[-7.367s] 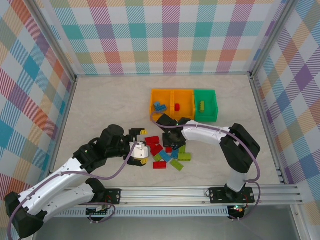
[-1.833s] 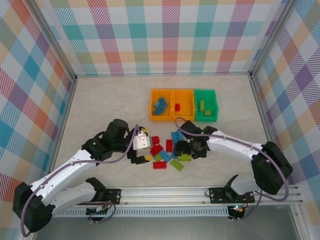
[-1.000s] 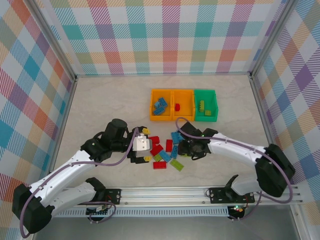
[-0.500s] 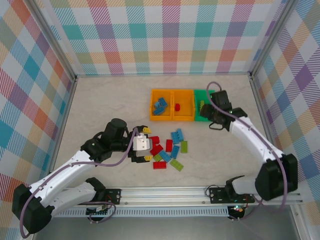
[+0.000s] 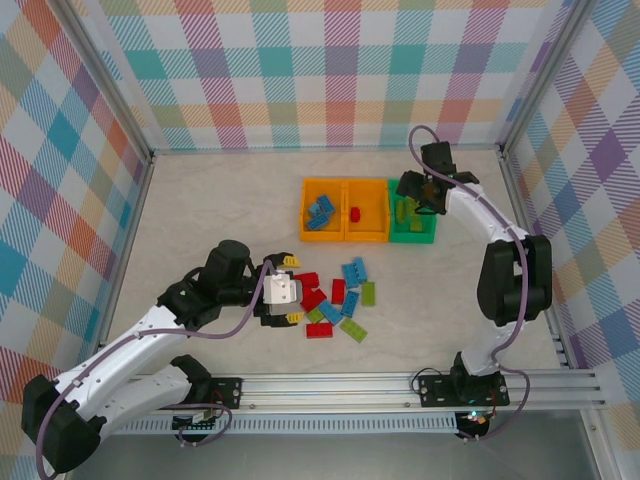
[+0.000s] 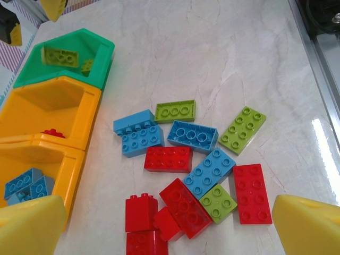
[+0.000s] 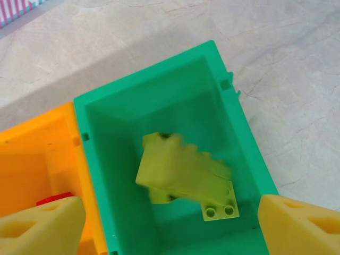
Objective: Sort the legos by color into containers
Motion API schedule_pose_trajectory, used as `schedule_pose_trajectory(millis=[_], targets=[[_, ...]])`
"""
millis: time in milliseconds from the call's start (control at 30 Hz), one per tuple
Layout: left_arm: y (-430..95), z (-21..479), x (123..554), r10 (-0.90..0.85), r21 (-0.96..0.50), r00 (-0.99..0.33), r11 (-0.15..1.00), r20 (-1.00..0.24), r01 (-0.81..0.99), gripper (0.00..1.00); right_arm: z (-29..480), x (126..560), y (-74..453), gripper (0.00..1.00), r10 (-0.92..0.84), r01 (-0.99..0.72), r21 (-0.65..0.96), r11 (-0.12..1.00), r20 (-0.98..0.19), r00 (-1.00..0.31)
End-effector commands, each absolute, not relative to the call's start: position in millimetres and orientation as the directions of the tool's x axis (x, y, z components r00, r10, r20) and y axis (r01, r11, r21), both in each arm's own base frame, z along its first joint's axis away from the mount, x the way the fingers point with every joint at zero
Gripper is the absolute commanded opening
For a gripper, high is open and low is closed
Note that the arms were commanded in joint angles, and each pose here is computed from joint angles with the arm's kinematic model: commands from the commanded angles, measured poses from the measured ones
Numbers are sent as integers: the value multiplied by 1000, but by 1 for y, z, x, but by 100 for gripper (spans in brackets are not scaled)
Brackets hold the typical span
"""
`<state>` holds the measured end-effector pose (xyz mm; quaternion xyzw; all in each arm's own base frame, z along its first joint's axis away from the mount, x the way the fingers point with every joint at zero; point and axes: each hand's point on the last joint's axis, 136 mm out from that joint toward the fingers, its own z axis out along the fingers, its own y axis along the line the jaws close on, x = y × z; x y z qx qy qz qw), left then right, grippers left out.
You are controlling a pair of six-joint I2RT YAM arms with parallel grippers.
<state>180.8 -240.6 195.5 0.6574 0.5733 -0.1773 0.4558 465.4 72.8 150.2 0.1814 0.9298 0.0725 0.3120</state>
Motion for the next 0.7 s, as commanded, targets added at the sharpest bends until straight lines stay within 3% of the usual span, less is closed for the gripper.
schedule_pose_trajectory(millis=[0, 100, 233, 367, 467, 567, 667], targets=[[-240, 191, 179, 595, 421, 310, 52, -741, 906, 100, 174, 466, 72, 88, 384, 277, 269, 923, -572, -725], [-240, 190, 180, 595, 418, 308, 51, -742, 907, 100, 189, 454, 77, 90, 382, 248, 302, 920, -567, -730], [-243, 192, 185, 587, 399, 276, 87, -761, 913, 100, 214, 415, 115, 93, 332, 55, 473, 880, -526, -783], [-250, 212, 206, 524, 312, 154, 229, -838, 922, 100, 233, 357, 148, 95, 253, -125, 613, 780, -491, -833], [-255, 235, 240, 446, 122, -92, 429, -890, 895, 100, 233, 311, 154, 96, 211, -172, 648, 742, -469, -857], [-262, 253, 275, 284, -185, -464, 654, -839, 734, 100, 231, 268, 153, 97, 182, -193, 667, 719, -450, -874], [-282, 249, 297, 164, -309, -628, 759, -761, 573, 100, 231, 235, 146, 98, 181, -189, 663, 724, -447, -876]])
